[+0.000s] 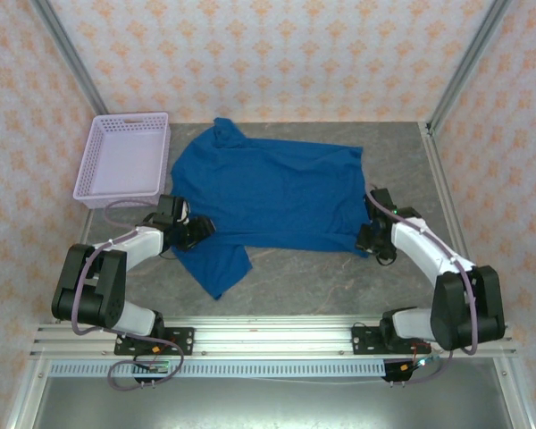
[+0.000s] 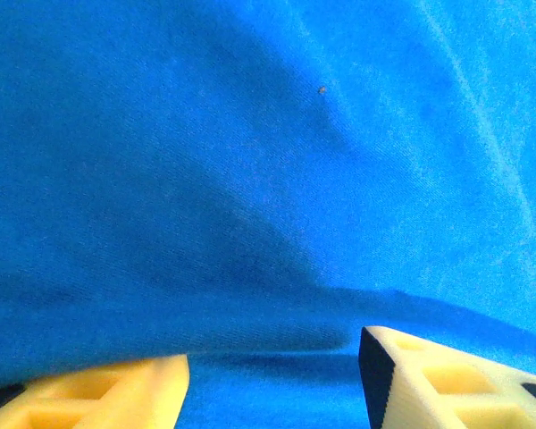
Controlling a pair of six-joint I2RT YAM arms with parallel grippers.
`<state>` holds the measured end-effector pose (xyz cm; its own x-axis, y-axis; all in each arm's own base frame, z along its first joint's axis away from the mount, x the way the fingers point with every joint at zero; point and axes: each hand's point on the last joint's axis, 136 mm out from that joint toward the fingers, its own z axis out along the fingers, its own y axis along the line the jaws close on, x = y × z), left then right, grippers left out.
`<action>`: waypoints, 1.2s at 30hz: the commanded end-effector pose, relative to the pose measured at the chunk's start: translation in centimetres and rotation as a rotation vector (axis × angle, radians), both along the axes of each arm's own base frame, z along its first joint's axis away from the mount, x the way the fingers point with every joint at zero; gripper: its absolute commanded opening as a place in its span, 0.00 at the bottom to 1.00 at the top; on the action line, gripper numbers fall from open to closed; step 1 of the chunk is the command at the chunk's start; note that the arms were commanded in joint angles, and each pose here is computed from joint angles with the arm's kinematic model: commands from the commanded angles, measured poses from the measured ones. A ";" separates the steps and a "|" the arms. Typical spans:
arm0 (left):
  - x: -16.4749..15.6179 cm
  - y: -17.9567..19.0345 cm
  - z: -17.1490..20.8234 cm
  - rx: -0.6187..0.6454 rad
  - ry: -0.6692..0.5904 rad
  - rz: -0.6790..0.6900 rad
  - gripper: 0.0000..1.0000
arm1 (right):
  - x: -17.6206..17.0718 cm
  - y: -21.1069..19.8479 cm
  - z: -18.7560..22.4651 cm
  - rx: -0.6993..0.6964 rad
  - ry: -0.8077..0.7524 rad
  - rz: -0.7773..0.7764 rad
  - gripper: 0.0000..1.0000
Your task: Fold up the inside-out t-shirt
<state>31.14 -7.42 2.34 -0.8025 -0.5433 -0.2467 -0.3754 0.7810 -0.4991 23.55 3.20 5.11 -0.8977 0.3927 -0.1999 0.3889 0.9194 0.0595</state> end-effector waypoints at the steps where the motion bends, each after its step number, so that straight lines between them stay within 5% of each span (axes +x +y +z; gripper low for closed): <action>1: -4.4 1.1 -4.0 0.073 0.195 0.002 0.57 | -0.3 0.9 -1.3 0.066 -0.020 -0.093 0.46; 9: -4.5 1.2 -3.8 0.078 0.185 0.003 0.57 | 2.4 1.1 -2.7 0.039 -0.064 -0.086 0.39; 15: -4.4 1.2 -3.9 0.077 0.185 0.002 0.57 | 5.6 -0.9 -1.3 -0.058 -0.122 -0.082 0.15; 21: -4.4 1.2 -3.9 0.078 0.187 0.004 0.57 | 8.0 -2.8 1.8 -0.165 -0.168 -0.051 0.03; 36: -4.4 1.2 -4.2 0.078 0.198 0.001 0.57 | 11.6 -2.5 2.8 -0.248 -0.070 0.149 0.00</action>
<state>31.13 -7.42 2.29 -0.8028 -0.5433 -0.2455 -0.3761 0.7811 -0.4985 34.83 1.76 8.13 -0.9068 0.2250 -0.3564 0.2668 0.9610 -0.0721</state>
